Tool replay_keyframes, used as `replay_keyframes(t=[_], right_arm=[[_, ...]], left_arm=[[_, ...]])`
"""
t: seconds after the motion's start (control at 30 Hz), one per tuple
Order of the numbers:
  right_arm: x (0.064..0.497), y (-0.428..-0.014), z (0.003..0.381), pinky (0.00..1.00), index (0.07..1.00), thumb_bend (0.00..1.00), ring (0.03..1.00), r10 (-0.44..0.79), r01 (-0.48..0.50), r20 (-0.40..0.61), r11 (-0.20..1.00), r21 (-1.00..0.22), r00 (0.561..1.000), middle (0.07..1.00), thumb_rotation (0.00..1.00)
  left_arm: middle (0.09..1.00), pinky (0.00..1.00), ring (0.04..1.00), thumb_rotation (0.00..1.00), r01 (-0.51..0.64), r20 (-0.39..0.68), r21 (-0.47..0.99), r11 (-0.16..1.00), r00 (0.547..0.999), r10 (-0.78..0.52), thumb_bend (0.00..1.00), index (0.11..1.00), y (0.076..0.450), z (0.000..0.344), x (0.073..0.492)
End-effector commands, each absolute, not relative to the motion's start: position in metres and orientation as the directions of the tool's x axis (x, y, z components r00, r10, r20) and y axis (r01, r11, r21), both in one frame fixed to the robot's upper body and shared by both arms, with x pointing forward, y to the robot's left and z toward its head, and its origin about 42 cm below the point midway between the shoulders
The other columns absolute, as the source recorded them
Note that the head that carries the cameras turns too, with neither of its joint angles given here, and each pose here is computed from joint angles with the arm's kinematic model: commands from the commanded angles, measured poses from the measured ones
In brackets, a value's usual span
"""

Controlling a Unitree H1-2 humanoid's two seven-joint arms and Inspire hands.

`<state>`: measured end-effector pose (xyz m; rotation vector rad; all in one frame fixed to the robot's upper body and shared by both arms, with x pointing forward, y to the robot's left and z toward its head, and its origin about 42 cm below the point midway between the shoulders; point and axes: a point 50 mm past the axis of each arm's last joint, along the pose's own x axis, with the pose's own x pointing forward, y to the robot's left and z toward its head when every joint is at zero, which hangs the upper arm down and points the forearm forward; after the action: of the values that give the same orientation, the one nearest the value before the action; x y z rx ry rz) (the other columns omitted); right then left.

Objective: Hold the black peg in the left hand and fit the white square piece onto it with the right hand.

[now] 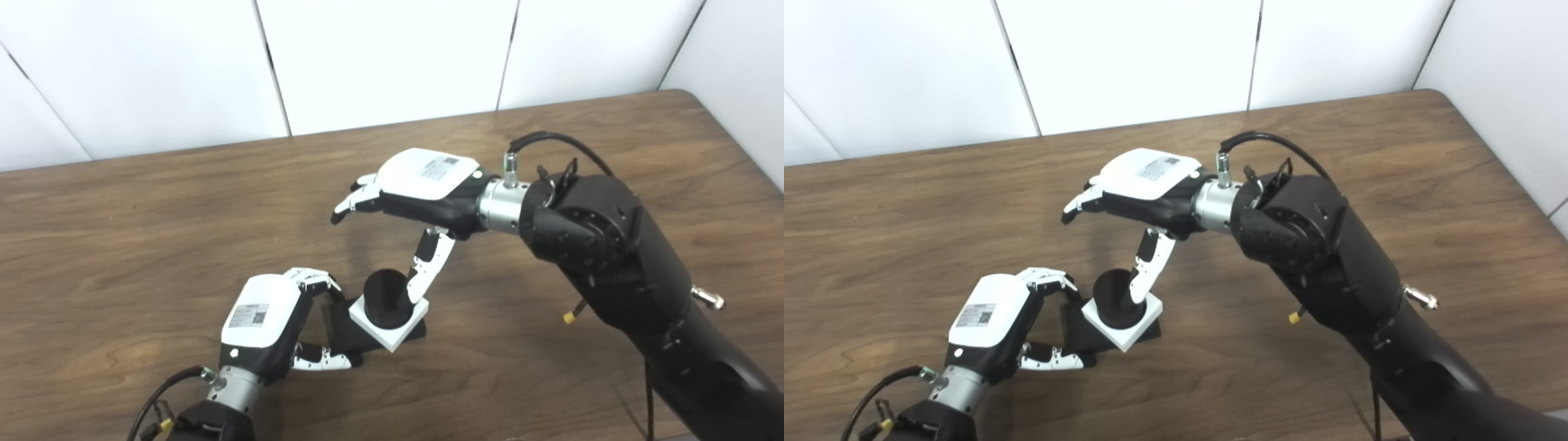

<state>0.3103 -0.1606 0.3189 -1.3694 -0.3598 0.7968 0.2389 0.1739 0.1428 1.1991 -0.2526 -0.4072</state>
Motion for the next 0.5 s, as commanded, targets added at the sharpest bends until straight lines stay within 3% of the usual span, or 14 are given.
replay_keyframes(t=[0.0, 0.13, 0.17, 0.2, 0.3, 0.47], right_arm=[[0.311, -0.164, 0.34, 0.89, 0.844, 1.0, 0.929, 0.685, -0.228, -0.156, 0.015, -0.974, 0.711, 0.867, 0.43], [0.311, -0.165, 0.339, 0.88, 0.835, 1.0, 0.923, 0.682, -0.233, -0.157, 0.02, -0.972, 0.714, 0.859, 0.42], [0.311, -0.165, 0.338, 0.88, 0.834, 1.0, 0.923, 0.681, -0.234, -0.157, 0.022, -0.972, 0.715, 0.858, 0.42], [0.311, -0.165, 0.337, 0.88, 0.833, 1.0, 0.922, 0.681, -0.235, -0.157, 0.023, -0.972, 0.715, 0.858, 0.42], [0.311, -0.165, 0.336, 0.88, 0.834, 1.0, 0.923, 0.678, -0.238, -0.159, 0.025, -0.971, 0.718, 0.858, 0.42], [0.311, -0.166, 0.334, 0.89, 0.838, 1.0, 0.93, 0.669, -0.242, -0.166, 0.021, -0.97, 0.724, 0.863, 0.42]], left_arm=[[0.754, 0.72, 0.786, 0.05, 0.201, -0.068, 0.943, 0.267, 0.897, -0.436, 0.52, 0.49, 0.178, 0.14, 0.238], [0.758, 0.7, 0.78, 0.06, 0.21, -0.085, 0.947, 0.245, 0.894, -0.441, 0.52, 0.494, 0.179, 0.142, 0.239], [0.761, 0.71, 0.781, 0.11, 0.208, -0.088, 0.951, 0.23, 0.892, -0.443, 0.7, 0.594, 0.179, 0.142, 0.239], [0.76, 0.72, 0.779, 0.15, 0.206, -0.091, 0.954, 0.219, 0.891, -0.444, 0.78, 0.637, 0.18, 0.142, 0.24], [0.774, 0.77, 0.794, 0.24, 0.246, -0.138, 0.949, 0.198, 0.886, -0.442, 0.89, 0.728, 0.179, 0.145, 0.241], [0.87, 0.83, 0.872, 0.35, 0.399, -0.259, 0.88, 0.257, 0.858, -0.444, 0.97, 0.875, 0.178, 0.163, 0.247]])
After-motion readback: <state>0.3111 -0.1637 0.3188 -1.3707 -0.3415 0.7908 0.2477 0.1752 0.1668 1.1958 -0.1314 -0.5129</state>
